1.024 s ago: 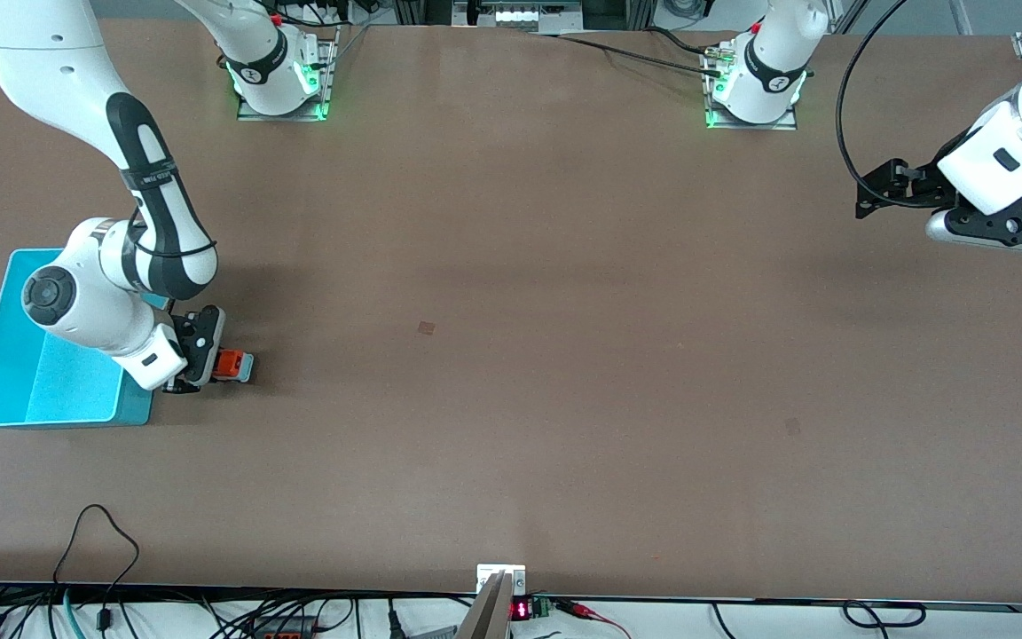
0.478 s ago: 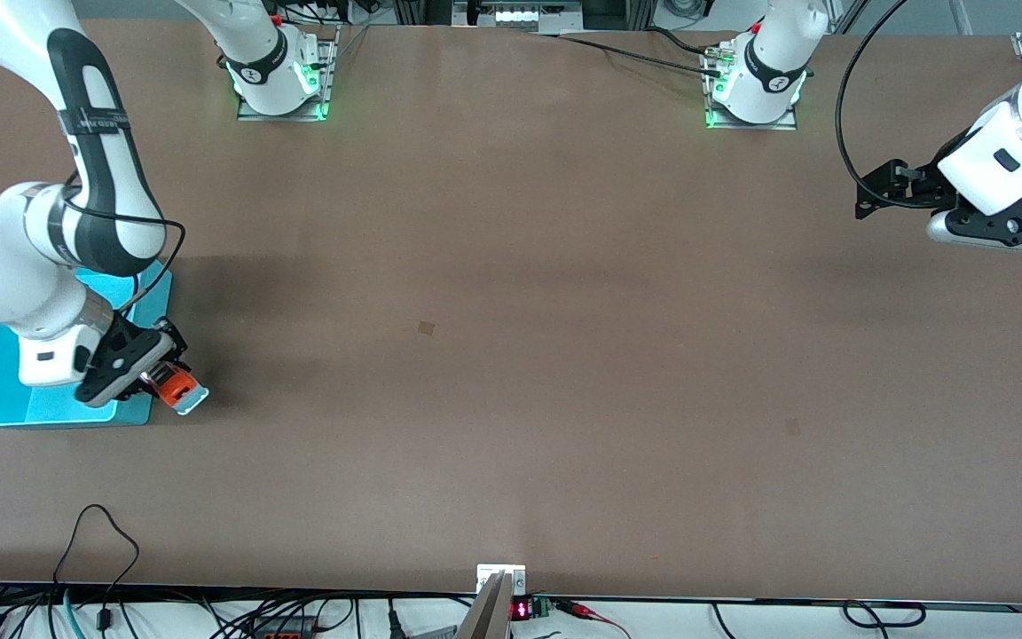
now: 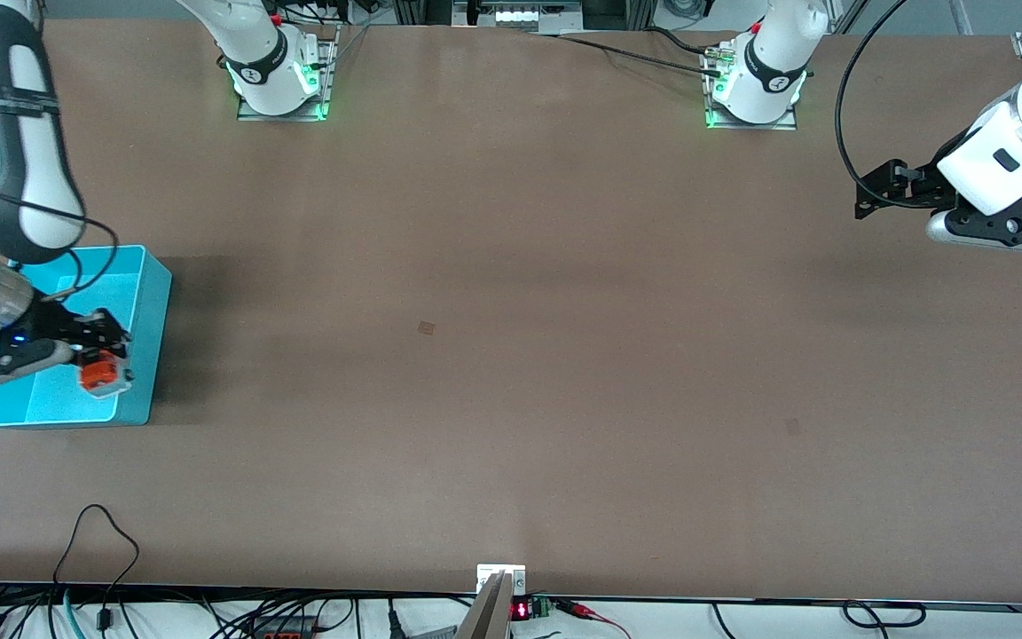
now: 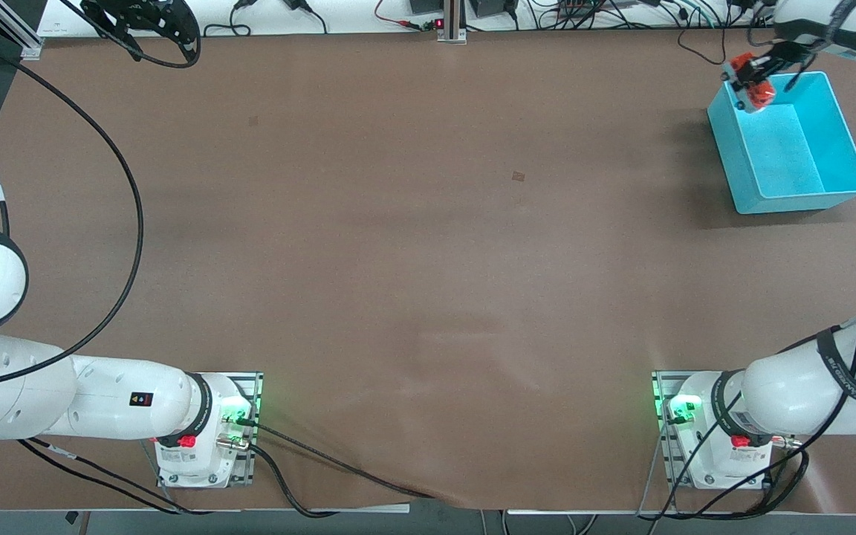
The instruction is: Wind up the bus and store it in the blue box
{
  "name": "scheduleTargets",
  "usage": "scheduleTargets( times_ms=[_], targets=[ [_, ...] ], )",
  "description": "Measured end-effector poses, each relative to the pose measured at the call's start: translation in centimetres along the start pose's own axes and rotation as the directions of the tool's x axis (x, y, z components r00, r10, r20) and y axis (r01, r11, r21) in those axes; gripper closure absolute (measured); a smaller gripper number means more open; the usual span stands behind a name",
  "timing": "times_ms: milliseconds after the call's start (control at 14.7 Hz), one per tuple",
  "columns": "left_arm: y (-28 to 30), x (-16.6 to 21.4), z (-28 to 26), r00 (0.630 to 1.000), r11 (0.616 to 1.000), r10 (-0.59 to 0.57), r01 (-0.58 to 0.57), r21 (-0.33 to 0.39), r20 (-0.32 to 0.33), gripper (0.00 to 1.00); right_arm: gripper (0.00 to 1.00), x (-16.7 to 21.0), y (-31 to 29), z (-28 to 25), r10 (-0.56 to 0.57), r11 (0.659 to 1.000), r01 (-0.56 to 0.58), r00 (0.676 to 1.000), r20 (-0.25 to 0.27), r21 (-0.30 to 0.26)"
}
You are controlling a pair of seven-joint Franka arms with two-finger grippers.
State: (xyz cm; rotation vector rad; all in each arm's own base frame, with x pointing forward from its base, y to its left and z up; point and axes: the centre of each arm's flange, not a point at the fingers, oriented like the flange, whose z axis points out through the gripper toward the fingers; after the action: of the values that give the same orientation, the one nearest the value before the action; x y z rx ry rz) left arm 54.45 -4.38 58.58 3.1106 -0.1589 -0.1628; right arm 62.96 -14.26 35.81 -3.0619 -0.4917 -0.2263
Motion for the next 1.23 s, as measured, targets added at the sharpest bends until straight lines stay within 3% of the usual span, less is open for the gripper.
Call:
scheduleTargets(
  times_ms=[410,546,887,1229],
  targets=[
    [0.0,0.0,0.0,1.0,1.0,0.0,0.0,0.0,0.0,0.0,0.46,-3.5,2.8,5.0,0.217,0.976,-0.219,0.968,0.124,0.001],
    [0.0,0.0,0.0,1.0,1.0,0.0,0.0,0.0,0.0,0.0,0.46,-4.3,3.9,7.0,0.251,0.968,-0.253,0.957,0.142,-0.01],
    [0.0,0.0,0.0,1.0,1.0,0.0,0.0,0.0,0.0,0.0,0.46,-5.2,6.9,6.8,0.245,0.969,-0.235,0.957,0.155,-0.08],
    [0.0,0.0,0.0,1.0,1.0,0.0,0.0,0.0,0.0,0.0,0.46,-6.3,7.7,9.4,0.251,0.967,-0.239,0.95,0.187,-0.088]
  ],
)
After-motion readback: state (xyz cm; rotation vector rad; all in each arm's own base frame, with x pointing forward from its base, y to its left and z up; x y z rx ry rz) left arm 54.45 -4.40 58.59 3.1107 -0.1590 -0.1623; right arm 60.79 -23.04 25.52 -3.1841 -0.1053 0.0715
